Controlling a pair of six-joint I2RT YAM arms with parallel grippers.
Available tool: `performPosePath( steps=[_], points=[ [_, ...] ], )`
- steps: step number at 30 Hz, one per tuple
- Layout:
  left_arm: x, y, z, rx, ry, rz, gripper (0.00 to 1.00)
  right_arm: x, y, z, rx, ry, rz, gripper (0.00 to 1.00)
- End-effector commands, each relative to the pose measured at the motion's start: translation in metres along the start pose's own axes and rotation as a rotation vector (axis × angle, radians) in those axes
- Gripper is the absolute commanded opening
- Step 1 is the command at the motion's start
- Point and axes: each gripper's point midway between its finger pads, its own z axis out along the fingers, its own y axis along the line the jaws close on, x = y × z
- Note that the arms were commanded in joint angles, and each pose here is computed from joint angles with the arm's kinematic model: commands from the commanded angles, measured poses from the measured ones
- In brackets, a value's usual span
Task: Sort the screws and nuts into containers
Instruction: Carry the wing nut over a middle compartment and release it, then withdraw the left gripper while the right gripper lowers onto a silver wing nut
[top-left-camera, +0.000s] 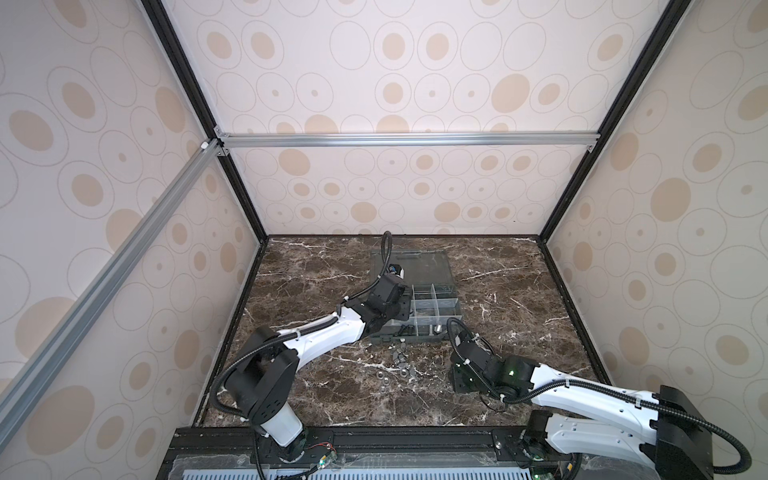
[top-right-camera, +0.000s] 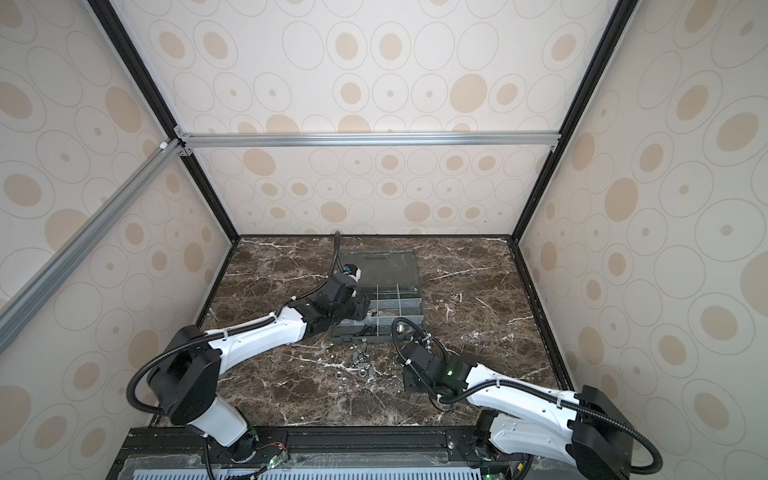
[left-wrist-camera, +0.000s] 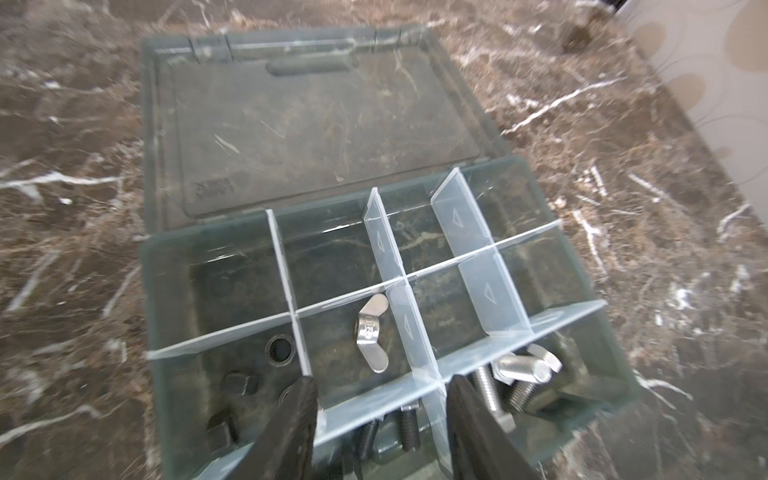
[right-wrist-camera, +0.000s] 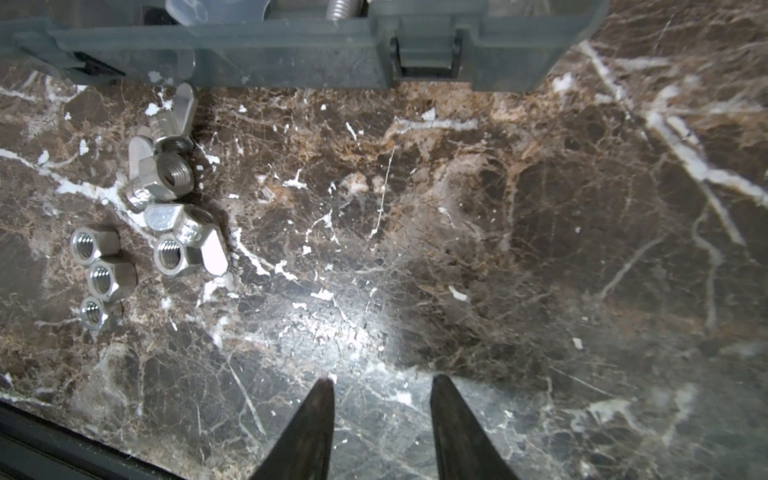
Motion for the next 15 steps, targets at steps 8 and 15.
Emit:
performPosePath(
  steps=[8,15],
  points=[
    [0.037,0.035,-0.068,0.030,-0.077,-0.146,0.53,0.003,-0.001,0.007,0.021,0.017,-0.040,0.42],
    [0.066,0.050,-0.084,0.052,-0.094,-0.240,0.53,0.001,0.010,0.013,0.018,0.047,-0.080,0.42]
  ],
)
